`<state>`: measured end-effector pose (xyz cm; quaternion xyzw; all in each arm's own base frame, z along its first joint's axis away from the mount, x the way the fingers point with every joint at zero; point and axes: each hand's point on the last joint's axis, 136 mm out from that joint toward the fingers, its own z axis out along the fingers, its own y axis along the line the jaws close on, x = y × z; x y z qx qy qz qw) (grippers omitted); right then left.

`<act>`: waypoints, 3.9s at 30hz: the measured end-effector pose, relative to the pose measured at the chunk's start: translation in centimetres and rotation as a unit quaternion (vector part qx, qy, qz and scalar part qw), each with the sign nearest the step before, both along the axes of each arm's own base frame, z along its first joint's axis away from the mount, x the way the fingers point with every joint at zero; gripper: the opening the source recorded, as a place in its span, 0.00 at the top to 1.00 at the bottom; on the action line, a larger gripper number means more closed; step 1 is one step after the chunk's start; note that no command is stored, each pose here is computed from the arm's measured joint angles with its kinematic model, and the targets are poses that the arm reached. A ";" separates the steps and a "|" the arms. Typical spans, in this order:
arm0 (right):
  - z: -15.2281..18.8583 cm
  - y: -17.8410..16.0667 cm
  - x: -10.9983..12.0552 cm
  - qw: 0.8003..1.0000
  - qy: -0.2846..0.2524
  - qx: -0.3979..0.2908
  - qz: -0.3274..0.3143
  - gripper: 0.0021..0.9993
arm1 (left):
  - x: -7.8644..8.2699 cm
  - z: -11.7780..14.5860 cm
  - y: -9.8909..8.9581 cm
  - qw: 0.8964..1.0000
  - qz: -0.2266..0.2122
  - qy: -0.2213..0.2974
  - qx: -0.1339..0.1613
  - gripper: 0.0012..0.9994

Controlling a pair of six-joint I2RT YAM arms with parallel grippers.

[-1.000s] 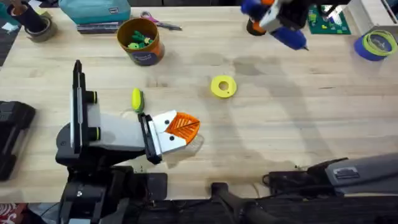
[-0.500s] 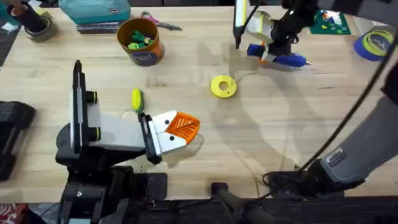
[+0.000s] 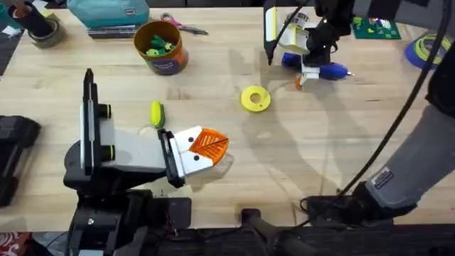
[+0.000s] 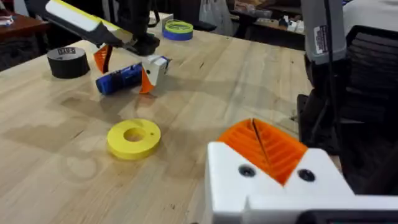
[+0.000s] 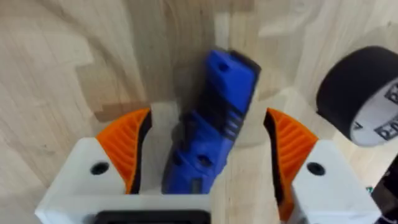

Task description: Pick up the gripper from the table and insert it into the empty holder that is missing its gripper. Then pick up a screw, insert it into the mounting hole, and use the screwdriver to tighten it. Finally, clean up the table by picking up the vegetable and placing it into the bucket.

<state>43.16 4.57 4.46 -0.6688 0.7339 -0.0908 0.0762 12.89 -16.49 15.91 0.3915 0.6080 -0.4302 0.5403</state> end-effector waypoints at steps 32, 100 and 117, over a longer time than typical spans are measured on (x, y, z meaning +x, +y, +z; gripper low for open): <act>30.7 2.5 -9.5 0.810 -0.258 0.371 -0.373 0.00 | 1.7 1.5 0.7 0.997 0.050 0.036 -0.036 0.01; 24.3 2.0 -22.8 0.756 -0.176 0.447 -0.445 0.00 | 13.1 -12.7 18.8 0.537 0.459 0.629 0.324 0.20; 24.3 1.9 -22.8 0.755 -0.179 0.444 -0.447 0.00 | 14.4 -11.3 17.9 0.558 0.447 0.632 0.300 0.98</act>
